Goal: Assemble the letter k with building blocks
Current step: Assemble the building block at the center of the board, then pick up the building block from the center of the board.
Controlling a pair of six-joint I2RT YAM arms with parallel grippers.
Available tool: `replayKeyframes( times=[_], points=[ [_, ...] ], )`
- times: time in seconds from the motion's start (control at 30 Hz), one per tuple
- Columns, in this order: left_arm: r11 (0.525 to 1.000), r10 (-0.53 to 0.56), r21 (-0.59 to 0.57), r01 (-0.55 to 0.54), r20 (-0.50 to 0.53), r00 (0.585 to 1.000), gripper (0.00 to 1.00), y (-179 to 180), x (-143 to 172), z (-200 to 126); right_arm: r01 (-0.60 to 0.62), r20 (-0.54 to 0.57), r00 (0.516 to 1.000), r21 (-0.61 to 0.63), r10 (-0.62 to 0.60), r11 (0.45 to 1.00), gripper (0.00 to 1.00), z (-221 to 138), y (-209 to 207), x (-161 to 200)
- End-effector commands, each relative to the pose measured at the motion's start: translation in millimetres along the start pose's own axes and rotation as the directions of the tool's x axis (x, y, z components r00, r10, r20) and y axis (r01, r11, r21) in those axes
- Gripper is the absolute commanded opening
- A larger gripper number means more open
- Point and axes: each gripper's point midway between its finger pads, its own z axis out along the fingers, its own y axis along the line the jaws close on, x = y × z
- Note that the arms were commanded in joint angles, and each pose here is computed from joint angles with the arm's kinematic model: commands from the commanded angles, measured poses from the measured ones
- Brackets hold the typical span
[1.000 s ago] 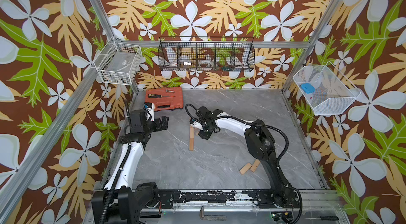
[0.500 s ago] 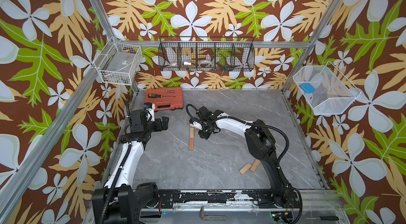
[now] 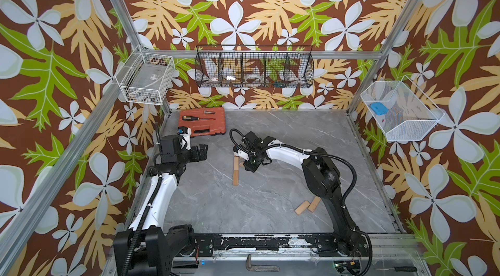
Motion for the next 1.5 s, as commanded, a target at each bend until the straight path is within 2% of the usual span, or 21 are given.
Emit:
replayKeyframes(
  times=[0.0, 0.33, 0.8, 0.93, 1.13, 1.2, 1.3, 1.37, 1.47],
  points=[
    [1.0, 0.002, -0.002, -0.002, 0.021, 1.0, 0.98, 0, -6, -1, -0.014, -0.036, 0.999, -0.027, 0.013, 1.0, 0.32, 5, 6, 9],
    [1.0, 0.004, -0.005, -0.004, 0.019, 1.0, 0.98, 1, -5, 0, -0.007, -0.046, 0.999, -0.022, 0.006, 1.0, 0.32, 8, 4, 9],
    [1.0, 0.003, -0.006, -0.003, 0.016, 1.0, 0.98, 1, -4, 1, 0.005, -0.041, 0.999, 0.003, -0.005, 1.0, 0.46, -5, 2, 7],
    [1.0, 0.004, -0.004, -0.004, 0.015, 1.0, 0.98, 1, -4, 0, 0.01, -0.004, 1.0, 0.014, -0.01, 1.0, 0.49, -21, 2, 0],
    [1.0, 0.011, 0.02, -0.011, 0.026, 1.0, 0.97, -4, -5, -2, -0.042, 0.145, 0.989, 0.085, 0.03, 0.995, 0.51, -82, -6, -20],
    [0.999, 0.013, 0.045, -0.015, 0.036, 0.999, 0.97, -9, -7, -4, -0.122, 0.234, 0.968, 0.107, 0.094, 0.987, 0.51, -109, -14, -24],
    [0.993, 0.026, 0.113, -0.033, 0.061, 0.998, 0.97, -29, -12, -9, -0.3, 0.39, 0.892, 0.13, 0.229, 0.945, 0.52, -156, -33, -17],
    [0.979, 0.042, 0.197, -0.057, 0.08, 0.996, 0.97, -57, -13, -12, -0.456, 0.481, 0.807, 0.139, 0.342, 0.879, 0.52, -186, -48, 2],
    [0.932, 0.074, 0.348, -0.101, 0.09, 0.993, 0.97, -114, -8, -16, -0.61, 0.557, 0.708, 0.172, 0.435, 0.774, 0.57, -224, -62, 44]
  ],
)
